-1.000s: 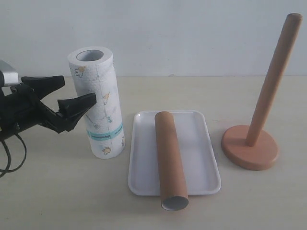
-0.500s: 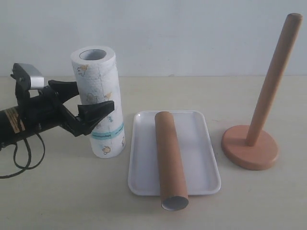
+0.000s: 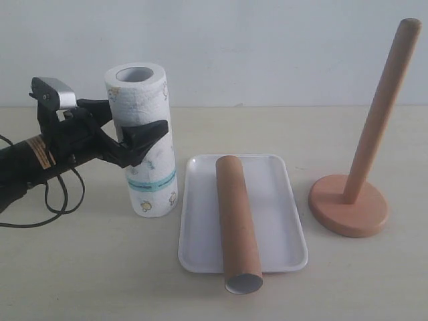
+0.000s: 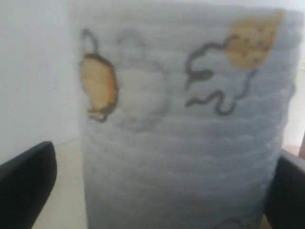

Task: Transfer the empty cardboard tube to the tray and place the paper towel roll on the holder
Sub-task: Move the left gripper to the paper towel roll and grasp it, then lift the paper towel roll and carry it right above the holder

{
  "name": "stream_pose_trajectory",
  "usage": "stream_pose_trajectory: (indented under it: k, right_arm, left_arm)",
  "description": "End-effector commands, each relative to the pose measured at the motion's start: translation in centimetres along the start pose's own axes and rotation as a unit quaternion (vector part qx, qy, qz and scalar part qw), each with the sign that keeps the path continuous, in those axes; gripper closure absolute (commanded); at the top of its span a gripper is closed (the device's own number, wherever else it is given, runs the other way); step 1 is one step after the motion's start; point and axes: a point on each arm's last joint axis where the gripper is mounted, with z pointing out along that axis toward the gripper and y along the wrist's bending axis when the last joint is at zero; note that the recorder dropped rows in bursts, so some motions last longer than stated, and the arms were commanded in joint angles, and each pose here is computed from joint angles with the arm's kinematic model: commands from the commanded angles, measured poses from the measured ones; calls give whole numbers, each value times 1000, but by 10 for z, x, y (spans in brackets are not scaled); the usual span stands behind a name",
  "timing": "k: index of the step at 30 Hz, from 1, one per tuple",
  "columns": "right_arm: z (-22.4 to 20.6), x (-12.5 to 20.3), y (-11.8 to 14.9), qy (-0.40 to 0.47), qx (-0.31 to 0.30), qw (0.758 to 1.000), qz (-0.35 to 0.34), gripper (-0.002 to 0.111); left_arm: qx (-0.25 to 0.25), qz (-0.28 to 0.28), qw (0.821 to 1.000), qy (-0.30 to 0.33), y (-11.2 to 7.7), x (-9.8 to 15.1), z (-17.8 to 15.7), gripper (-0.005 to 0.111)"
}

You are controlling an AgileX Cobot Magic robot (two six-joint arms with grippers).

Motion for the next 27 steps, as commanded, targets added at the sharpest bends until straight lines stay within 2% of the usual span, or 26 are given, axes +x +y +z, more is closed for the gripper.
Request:
stream_pose_trajectory:
  k: [1, 13, 19, 22, 25, 27]
  right_arm:
    - [0, -1, 0, -4, 2, 1000, 1, 108]
    - [0, -1, 0, -4, 2, 1000, 1, 108]
    - [0, -1, 0, -4, 2, 1000, 1, 108]
    - [0, -1, 0, -4, 2, 1000, 1, 108]
    - [0, -1, 0, -4, 2, 1000, 1, 108]
    - [0, -1, 0, -4, 2, 1000, 1, 108]
  left_arm:
    - [-15, -13, 1000, -14, 2, -2, 2, -3]
    - [21, -4, 1000, 0, -4, 0, 2, -3]
    - [19, -37, 999, 0, -4, 0, 2, -1]
    - [19, -54, 998, 0, -4, 0, 2, 13]
    - [19, -69, 997, 1, -4, 0, 2, 42]
    - [19, -70, 997, 1, -4, 0, 2, 65]
